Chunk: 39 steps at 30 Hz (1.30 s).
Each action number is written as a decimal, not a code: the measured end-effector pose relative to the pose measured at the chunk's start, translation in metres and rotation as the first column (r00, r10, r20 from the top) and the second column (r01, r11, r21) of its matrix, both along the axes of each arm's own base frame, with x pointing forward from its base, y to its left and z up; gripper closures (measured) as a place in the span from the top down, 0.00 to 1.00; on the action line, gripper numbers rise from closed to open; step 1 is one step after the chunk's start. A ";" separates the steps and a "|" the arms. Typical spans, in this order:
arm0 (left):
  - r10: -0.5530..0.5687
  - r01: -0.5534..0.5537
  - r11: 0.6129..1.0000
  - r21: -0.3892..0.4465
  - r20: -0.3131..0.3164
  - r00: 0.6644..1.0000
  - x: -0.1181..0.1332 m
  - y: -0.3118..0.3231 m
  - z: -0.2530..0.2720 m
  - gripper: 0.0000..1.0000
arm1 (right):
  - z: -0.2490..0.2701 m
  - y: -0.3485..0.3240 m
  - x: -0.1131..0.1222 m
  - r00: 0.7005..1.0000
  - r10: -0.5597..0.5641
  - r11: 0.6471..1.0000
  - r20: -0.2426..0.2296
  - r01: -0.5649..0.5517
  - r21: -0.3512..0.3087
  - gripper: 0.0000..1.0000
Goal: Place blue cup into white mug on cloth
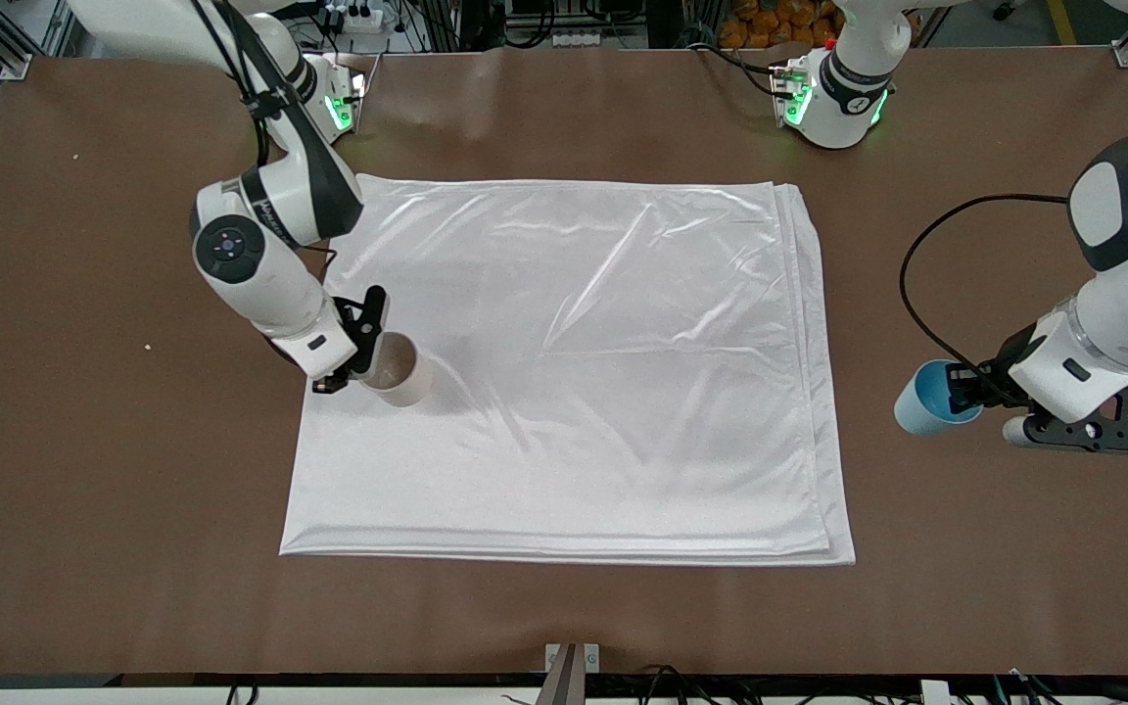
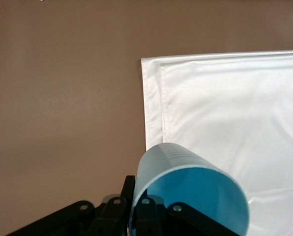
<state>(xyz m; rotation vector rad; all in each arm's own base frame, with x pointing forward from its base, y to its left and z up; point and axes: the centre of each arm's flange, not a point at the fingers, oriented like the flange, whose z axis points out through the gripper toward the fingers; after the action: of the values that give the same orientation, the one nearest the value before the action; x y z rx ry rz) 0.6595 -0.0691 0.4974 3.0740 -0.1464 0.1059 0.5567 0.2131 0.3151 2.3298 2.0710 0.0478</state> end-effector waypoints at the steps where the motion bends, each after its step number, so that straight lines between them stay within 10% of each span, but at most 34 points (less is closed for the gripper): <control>1: -0.004 0.004 1.000 -0.001 -0.002 1.000 -0.001 -0.002 0.000 0.04 | -0.002 0.008 -0.003 1.000 -0.006 1.000 -0.002 0.006 -0.003 0.19; 39: 0.000 -0.004 0.999 -0.051 -0.078 0.997 -0.042 -0.155 0.005 0.04 | -0.077 0.196 -0.053 0.997 0.083 0.994 -0.002 -0.083 -0.068 0.19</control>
<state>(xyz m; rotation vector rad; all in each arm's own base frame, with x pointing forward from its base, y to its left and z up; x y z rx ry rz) 0.6177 -0.2243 0.5021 3.0219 -0.1348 -0.0099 0.5040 0.4090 0.2378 2.2050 2.1325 -0.0206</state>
